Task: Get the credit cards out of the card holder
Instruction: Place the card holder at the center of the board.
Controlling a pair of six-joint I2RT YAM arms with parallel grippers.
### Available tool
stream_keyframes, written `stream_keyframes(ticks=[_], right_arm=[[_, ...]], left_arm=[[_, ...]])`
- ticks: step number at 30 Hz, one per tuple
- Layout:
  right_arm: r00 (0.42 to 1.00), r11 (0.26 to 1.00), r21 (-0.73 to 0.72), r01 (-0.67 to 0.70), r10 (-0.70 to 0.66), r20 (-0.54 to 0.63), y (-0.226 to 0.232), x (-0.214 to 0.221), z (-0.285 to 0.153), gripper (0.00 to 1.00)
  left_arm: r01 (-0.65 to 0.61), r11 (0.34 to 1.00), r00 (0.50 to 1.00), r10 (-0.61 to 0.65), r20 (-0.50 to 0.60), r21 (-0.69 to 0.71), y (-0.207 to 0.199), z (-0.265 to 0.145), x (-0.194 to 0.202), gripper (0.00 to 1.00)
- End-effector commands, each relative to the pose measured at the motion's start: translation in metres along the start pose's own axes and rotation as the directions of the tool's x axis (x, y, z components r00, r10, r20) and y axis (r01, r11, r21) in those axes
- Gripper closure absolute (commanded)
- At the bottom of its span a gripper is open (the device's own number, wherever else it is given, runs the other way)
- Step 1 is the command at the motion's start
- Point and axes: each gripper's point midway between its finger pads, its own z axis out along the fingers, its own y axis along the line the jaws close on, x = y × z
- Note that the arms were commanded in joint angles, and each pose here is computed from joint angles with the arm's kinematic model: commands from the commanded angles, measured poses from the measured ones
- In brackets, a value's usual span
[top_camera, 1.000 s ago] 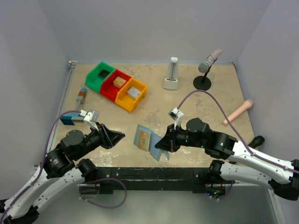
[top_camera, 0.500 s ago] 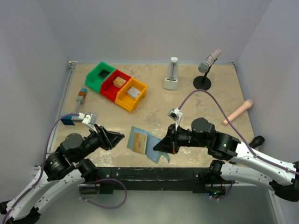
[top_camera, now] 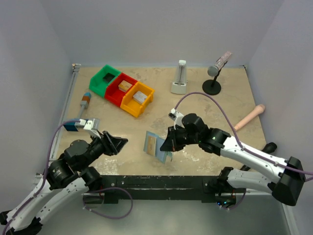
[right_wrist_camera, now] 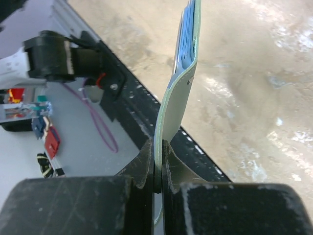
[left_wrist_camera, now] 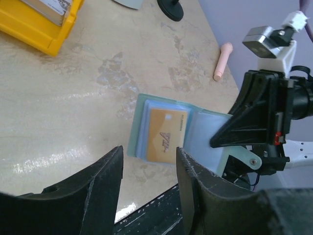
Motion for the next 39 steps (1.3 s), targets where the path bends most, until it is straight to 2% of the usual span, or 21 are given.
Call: stream_keyframes(ticks=[1, 6, 12, 24, 36, 39], right_arm=[[0.999, 1.000, -0.020, 0.011, -0.012, -0.051, -0.016, -0.001, 0.020, 1.00], [0.993, 0.999, 0.003, -0.032, 0.032, -0.110, -0.046, 0.005, 0.047, 1.00], [0.990, 0.998, 0.021, -0.053, 0.056, -0.133, -0.065, 0.007, 0.060, 1.00], [0.977, 0.996, 0.065, -0.063, 0.075, -0.202, -0.095, 0.021, 0.071, 1.00], [0.967, 0.990, 0.116, -0.077, 0.103, -0.234, -0.111, 0.028, 0.078, 1.00], [0.965, 0.988, 0.134, -0.076, 0.107, -0.240, -0.114, 0.031, 0.078, 0.95]], left_arm=[[-0.019, 1.000, 0.996, 0.020, -0.082, 0.014, -0.002, 0.014, 0.019, 0.48], [0.042, 0.988, 0.977, -0.010, -0.215, 0.146, -0.024, 0.037, 0.053, 0.48], [0.072, 0.981, 0.964, -0.022, -0.265, 0.181, -0.026, 0.061, 0.075, 0.51], [0.109, 0.986, 0.934, -0.058, -0.352, 0.127, -0.009, 0.104, 0.114, 0.57], [0.097, 0.995, 0.910, -0.081, -0.407, 0.017, 0.018, 0.125, 0.143, 0.63], [0.089, 0.996, 0.905, -0.087, -0.416, -0.015, 0.026, 0.128, 0.148, 0.66]])
